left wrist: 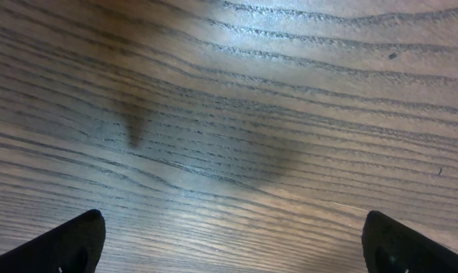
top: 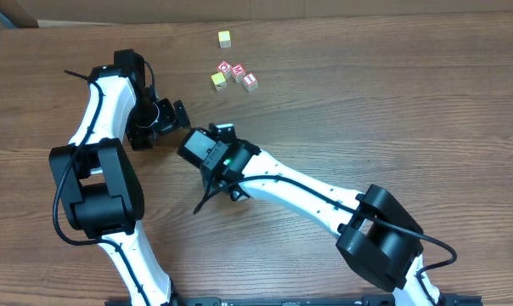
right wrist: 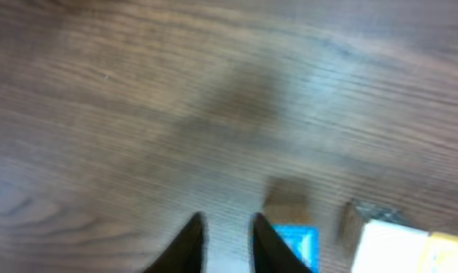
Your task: Flip 5 blocks
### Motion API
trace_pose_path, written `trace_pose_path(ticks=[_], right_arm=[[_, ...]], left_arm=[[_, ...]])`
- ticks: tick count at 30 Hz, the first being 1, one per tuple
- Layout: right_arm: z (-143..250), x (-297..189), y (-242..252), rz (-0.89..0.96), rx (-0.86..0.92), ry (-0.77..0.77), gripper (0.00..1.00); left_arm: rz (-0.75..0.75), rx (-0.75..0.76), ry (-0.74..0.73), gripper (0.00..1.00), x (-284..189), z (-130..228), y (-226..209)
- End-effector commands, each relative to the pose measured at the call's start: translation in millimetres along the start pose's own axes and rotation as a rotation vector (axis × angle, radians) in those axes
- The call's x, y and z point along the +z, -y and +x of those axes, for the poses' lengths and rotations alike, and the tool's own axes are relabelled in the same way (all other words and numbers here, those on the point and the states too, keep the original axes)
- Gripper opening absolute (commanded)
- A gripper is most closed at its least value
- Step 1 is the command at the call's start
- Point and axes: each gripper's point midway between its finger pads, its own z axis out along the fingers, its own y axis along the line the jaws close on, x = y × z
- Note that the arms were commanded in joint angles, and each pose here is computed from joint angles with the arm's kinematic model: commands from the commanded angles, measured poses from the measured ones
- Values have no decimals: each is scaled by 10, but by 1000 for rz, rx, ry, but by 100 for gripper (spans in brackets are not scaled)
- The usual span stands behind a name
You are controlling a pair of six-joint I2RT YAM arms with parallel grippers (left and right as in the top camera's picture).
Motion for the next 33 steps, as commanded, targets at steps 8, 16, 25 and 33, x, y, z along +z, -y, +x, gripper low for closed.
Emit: trace_pose_path(ticks=[8, 16, 25, 33], right_arm=[[507, 233, -61, -19, -62, -54, 13], [432, 338, 213, 76, -50, -4, 14], [376, 348, 268, 81, -30, 1, 14], [329, 345, 292, 97, -30, 25, 15]], left_arm=[[6, 5, 31, 100, -107, -39, 28], [6, 5, 31, 100, -107, -39, 28], [6, 5, 31, 100, -107, -39, 28], [5, 5, 31, 100, -107, -39, 28]])
